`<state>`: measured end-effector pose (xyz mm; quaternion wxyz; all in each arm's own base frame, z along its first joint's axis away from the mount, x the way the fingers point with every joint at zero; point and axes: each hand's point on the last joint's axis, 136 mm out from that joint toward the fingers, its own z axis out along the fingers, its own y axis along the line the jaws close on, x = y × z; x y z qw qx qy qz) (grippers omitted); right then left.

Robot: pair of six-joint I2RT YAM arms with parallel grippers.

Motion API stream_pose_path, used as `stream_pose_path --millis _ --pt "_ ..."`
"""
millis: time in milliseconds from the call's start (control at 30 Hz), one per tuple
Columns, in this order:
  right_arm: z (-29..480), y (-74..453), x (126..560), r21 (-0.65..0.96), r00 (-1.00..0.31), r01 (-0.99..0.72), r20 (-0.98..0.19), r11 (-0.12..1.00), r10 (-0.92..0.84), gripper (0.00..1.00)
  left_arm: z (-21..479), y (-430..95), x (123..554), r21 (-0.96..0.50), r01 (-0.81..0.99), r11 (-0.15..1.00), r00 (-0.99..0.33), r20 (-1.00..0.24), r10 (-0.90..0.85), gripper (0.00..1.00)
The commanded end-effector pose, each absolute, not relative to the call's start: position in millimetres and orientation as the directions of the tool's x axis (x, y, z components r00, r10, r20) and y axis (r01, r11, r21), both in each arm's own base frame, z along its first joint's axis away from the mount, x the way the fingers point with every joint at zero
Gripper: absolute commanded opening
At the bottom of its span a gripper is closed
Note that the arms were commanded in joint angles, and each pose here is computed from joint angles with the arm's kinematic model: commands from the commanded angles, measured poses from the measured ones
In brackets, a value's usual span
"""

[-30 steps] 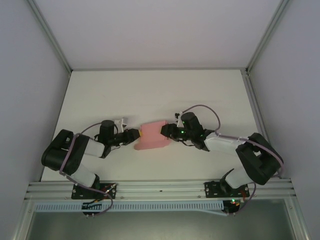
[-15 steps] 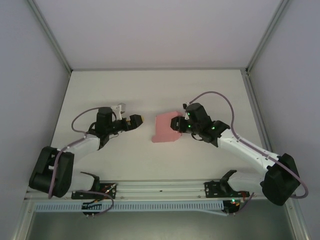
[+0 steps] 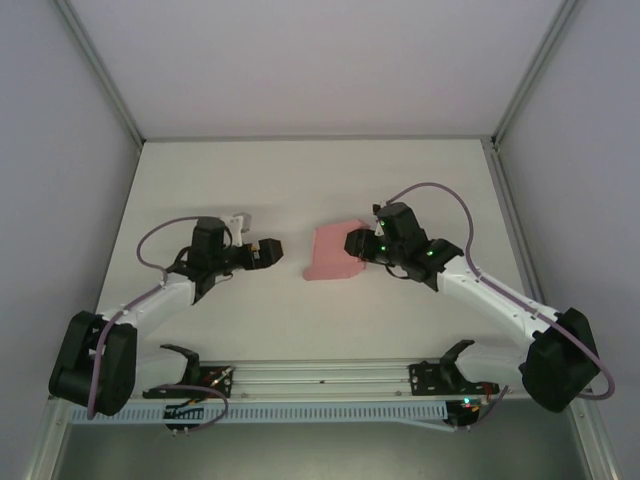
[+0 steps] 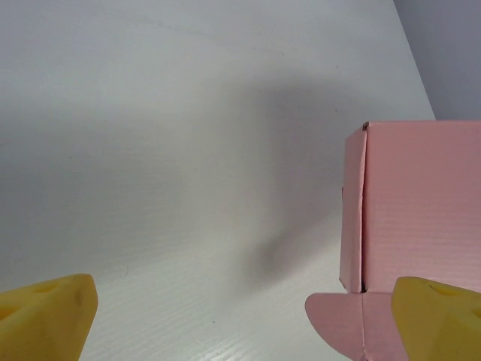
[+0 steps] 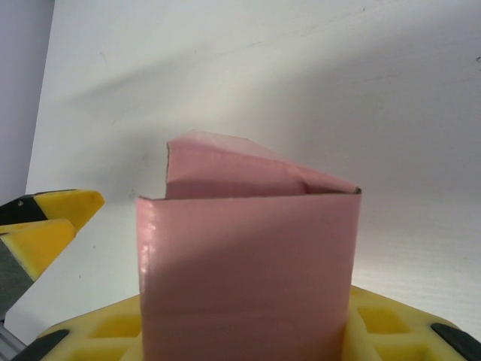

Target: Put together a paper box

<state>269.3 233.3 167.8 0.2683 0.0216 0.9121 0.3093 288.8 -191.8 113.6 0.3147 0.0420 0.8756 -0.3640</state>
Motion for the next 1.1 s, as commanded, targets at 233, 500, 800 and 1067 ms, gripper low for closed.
stream_pose_path --millis 233,500,800,1067 --pt "167 246 280 0.764 -0.888 0.005 -0.293 0.646 0.354 0.31 133 -210 288 -0.518 0.459 0.722 -0.721 -0.692 -0.039 1.0" --pt "140 231 279 0.796 -0.852 0.415 0.17 0.441 0.494 0.33 197 -253 240 -0.044 0.805 0.591 -0.235 -0.939 0.25 1.0" --pt "127 246 259 0.688 -0.782 0.618 0.49 0.38 0.384 0.35 186 -300 216 0.299 0.882 0.365 0.019 -0.795 0.606 1.0" --pt "130 242 261 0.656 -0.76 0.649 0.533 0.385 0.372 0.36 147 -323 204 0.332 0.918 0.215 0.057 -0.648 0.76 1.0"
